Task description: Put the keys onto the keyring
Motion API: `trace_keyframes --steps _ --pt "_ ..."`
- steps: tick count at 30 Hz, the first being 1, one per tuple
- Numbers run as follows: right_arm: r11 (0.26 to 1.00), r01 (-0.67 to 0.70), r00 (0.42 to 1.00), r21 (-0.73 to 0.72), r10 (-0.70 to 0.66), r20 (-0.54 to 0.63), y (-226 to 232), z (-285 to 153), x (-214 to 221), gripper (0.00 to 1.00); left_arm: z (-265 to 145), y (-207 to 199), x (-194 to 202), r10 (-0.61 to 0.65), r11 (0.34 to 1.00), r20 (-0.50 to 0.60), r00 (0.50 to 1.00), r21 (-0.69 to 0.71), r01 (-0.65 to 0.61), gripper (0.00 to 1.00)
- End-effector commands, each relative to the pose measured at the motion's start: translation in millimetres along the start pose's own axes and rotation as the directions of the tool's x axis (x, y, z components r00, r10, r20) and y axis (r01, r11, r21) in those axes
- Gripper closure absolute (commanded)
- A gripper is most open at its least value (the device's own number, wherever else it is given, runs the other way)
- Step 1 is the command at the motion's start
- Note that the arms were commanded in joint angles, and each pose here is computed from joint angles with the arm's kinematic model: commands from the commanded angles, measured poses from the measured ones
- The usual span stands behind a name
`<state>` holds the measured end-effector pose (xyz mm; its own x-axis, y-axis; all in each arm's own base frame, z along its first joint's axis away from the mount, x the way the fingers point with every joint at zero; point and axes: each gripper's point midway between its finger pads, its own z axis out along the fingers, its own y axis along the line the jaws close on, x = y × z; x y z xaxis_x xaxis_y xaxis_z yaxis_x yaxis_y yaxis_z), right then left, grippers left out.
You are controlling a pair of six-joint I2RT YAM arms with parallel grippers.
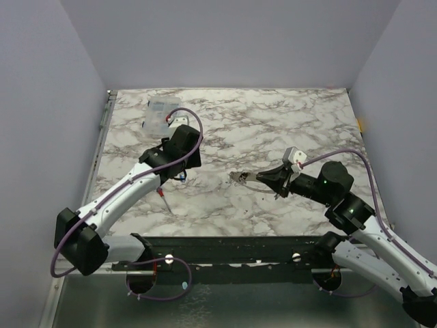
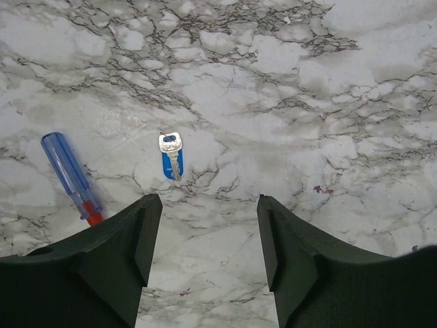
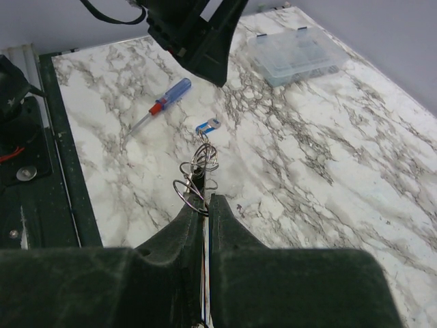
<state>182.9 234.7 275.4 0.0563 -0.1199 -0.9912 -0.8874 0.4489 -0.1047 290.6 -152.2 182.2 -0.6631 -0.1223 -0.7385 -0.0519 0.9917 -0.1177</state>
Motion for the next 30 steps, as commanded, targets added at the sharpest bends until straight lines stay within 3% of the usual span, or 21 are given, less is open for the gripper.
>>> trace_keyframes --steps 1,4,6,12,17,30 --pt "1.0 0.023 1.0 -0.007 -0.023 -0.004 2 -5 -5 0.99 10 -3 8 -0.012 0.999 -0.093 0.996 -0.032 0.01 0.34" --pt "1.0 0.018 1.0 -0.021 -0.019 -0.007 5 -6 -6 0.99 25 10 14 -0.039 0.993 -0.138 0.99 -0.111 0.024 0.28" --pt "0.999 0.012 1.0 -0.035 -0.012 -0.009 7 -5 -5 0.99 35 14 19 -0.052 0.99 -0.172 0.984 -0.137 0.029 0.19" --pt "0.999 -0.003 1.0 -0.048 0.003 -0.001 11 -6 -2 0.99 49 21 22 -0.075 0.98 -0.182 0.98 -0.194 0.039 0.18" --pt "0.999 -0.002 1.0 -0.035 0.004 0.031 12 -12 -5 0.99 53 34 23 -0.151 0.958 -0.137 0.979 -0.264 0.111 0.21" --pt "0.999 -0.037 0.998 -0.022 0.038 0.04 14 -15 5 0.99 84 43 42 -0.228 0.919 -0.094 0.969 -0.348 0.183 0.41"
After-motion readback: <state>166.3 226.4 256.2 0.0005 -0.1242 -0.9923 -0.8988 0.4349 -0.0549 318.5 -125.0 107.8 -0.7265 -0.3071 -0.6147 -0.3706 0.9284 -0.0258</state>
